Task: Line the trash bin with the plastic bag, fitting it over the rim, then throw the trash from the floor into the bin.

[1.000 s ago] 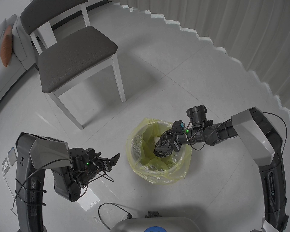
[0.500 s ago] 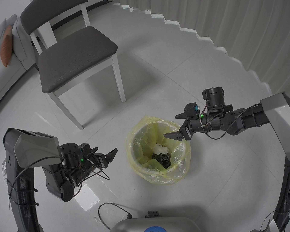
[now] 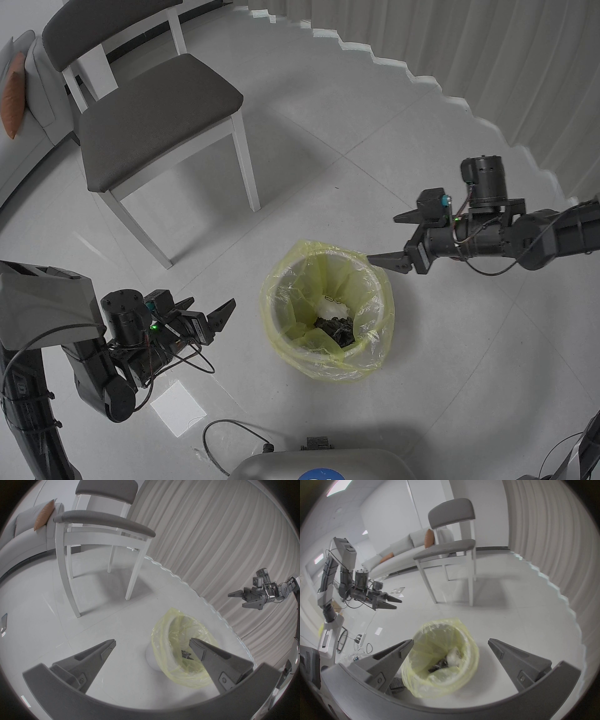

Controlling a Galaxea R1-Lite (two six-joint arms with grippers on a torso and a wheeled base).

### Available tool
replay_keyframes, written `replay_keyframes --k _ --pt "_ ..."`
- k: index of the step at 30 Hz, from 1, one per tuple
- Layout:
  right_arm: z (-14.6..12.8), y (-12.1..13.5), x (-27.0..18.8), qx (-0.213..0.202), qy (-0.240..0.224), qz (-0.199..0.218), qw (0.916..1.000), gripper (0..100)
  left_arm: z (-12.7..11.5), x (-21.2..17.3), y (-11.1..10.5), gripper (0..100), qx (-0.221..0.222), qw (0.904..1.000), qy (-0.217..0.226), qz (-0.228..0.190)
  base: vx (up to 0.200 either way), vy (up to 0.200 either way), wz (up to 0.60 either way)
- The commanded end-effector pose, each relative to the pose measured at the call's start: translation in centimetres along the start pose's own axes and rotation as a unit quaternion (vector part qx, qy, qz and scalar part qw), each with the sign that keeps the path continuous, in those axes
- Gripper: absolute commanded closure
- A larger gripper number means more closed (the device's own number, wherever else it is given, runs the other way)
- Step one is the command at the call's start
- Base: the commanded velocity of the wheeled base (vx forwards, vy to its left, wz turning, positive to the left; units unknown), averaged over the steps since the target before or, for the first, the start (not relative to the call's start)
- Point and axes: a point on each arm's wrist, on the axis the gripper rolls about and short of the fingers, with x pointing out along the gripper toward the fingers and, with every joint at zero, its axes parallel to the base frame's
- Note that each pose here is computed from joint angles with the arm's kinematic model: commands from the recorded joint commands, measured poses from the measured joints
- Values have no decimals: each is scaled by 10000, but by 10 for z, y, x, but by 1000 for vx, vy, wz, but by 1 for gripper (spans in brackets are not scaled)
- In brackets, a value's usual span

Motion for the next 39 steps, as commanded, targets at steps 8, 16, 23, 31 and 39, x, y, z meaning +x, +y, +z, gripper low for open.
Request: replay_keyframes --k 8,16,23,31,39 --pt "-8 81 -252 1101 -1076 -2812 9472 0 50 -112 -33 0 468 9946 -883 -273 0 0 0" --pt "-67 163 -319 1214 -1996 -3349 9128 0 64 -174 -44 0 581 9857 -1557 -270 0 0 0" --pt "-112 219 -339 1427 -2131 -3424 9039 0 68 -219 -50 0 753 9816 -1748 -116 0 0 0" --pt "-140 237 -337 1487 -2201 -3160 9108 0 60 -270 -50 0 1035 9721 -2078 329 0 0 0" --pt "-175 229 -304 1602 -1947 -3146 9151 0 39 -299 -50 0 1046 9640 -2343 693 0 0 0"
